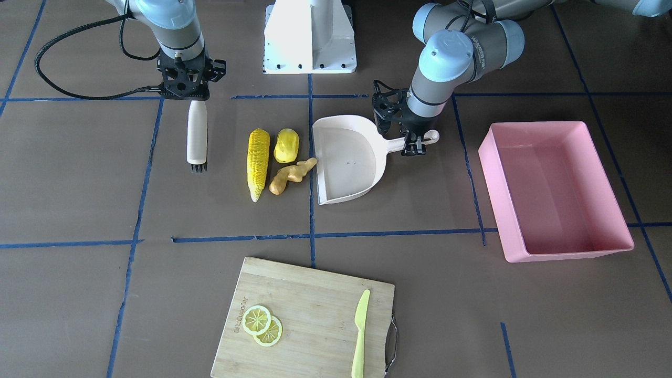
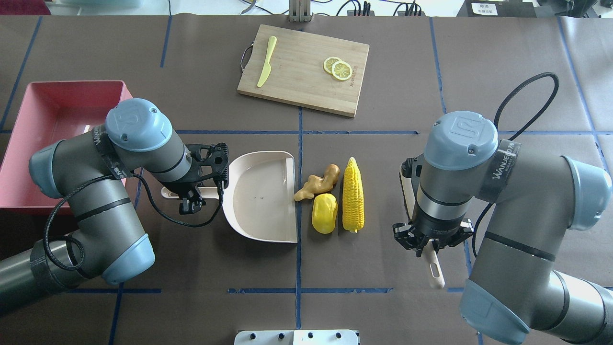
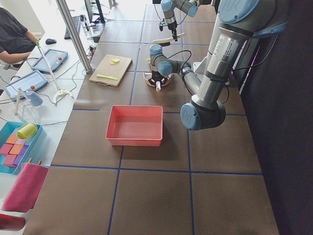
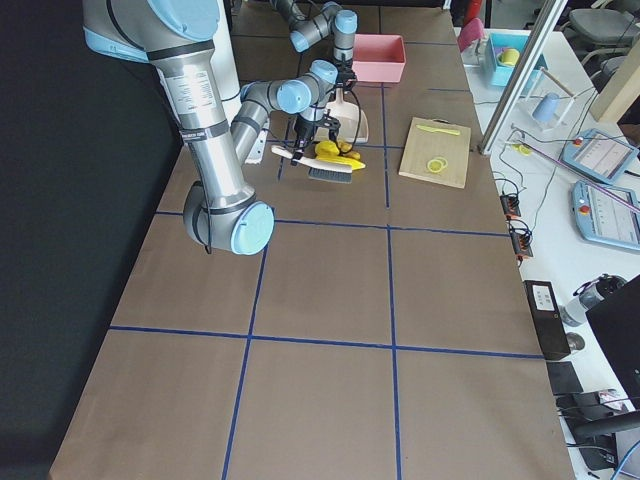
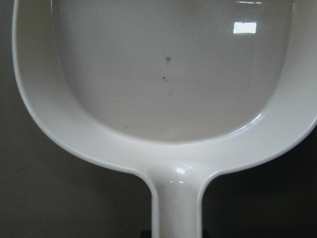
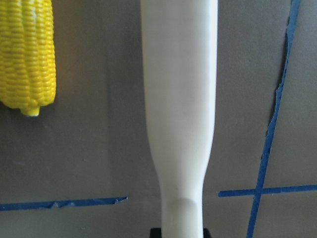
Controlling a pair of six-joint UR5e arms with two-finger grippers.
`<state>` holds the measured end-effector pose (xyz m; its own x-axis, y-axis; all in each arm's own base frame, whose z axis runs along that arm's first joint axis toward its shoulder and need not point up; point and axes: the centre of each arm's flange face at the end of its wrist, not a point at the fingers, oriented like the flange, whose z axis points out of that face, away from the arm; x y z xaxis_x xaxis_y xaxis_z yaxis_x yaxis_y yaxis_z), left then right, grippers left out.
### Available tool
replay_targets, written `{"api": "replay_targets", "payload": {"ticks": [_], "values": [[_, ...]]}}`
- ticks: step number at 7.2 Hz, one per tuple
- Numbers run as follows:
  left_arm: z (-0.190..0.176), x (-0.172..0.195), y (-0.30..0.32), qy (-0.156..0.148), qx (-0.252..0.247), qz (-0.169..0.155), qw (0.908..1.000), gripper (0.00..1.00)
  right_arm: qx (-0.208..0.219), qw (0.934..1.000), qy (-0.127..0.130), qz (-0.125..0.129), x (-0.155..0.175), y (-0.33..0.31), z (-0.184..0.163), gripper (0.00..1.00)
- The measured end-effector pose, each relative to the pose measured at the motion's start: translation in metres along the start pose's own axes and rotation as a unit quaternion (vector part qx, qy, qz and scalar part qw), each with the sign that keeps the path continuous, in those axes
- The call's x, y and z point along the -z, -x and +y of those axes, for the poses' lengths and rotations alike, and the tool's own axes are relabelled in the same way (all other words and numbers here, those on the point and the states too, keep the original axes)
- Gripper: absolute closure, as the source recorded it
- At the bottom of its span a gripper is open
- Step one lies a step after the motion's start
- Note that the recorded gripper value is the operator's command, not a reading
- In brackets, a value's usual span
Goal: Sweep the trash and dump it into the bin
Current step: 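Lift the brush with the right gripper and carry it toward the yellow items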
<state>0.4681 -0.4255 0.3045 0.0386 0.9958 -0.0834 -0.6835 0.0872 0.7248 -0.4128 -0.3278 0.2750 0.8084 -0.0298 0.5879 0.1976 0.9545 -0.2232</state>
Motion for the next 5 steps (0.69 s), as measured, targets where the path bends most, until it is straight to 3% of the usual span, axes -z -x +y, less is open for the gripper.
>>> {"api": "replay_targets", "payload": {"ticks": [5], "values": [[-0.001, -0.001, 0.001, 0.001, 0.0, 0.0, 1.0, 1.0, 0.01, 0.9991, 0.008, 0.039, -0.044, 0.039, 0.007, 1.0]]}}
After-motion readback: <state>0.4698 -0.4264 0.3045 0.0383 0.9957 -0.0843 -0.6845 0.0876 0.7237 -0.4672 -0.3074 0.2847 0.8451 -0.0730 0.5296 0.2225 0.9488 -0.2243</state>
